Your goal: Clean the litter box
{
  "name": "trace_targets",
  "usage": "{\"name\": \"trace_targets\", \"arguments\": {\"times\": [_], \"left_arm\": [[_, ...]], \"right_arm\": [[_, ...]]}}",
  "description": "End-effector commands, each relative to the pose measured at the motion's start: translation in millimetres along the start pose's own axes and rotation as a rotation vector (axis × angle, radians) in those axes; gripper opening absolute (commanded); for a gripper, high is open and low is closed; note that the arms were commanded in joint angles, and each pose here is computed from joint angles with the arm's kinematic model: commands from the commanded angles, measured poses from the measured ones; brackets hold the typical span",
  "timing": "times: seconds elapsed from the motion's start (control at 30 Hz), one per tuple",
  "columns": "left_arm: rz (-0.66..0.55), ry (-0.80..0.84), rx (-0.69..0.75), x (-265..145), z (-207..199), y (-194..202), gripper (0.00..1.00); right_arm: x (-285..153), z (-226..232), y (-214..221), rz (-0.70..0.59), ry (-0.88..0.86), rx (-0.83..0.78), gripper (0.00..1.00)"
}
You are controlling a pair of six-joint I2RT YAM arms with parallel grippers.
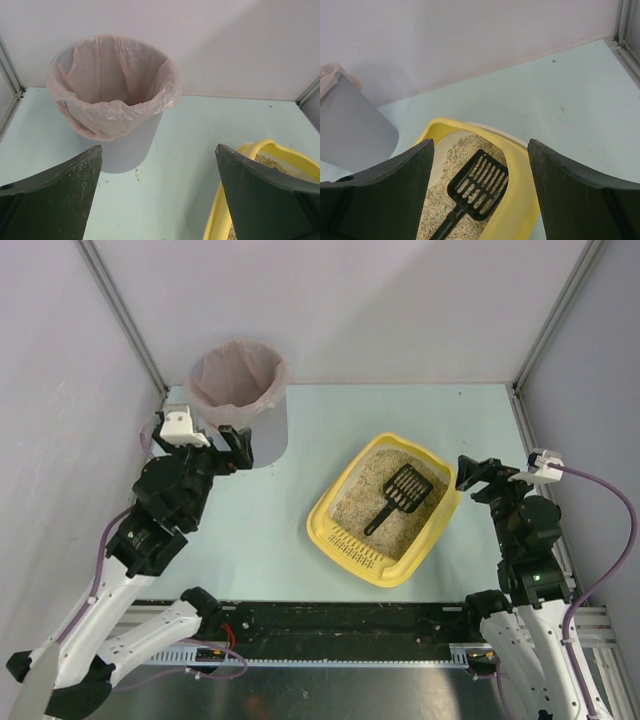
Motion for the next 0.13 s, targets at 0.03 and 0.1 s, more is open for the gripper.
{"name": "trace_targets", "arguments": {"times": [0.03, 0.1], "left_arm": [[-0.036, 0.007, 0.006, -0.7, 0.5, -6.1, 0.99], [-0.038, 0.018, 0.001, -0.6, -1.0, -6.8, 0.99]], "right_arm": [[0.2, 11.5, -19.9, -0.060, -0.046, 0.017, 0.81], [0.1, 11.8, -19.5, -0.058, -0.048, 0.015, 0.81]]}}
Point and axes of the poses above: each gripper's point midway between its finger pads, its own x axis out along the fingers, its own z axis along the line the jaws close on, y = z × x, the point moved 6 cm from there along -x, back along the fingers, and after that the axes turned 2 degrees about x, right-handed, at the moved point
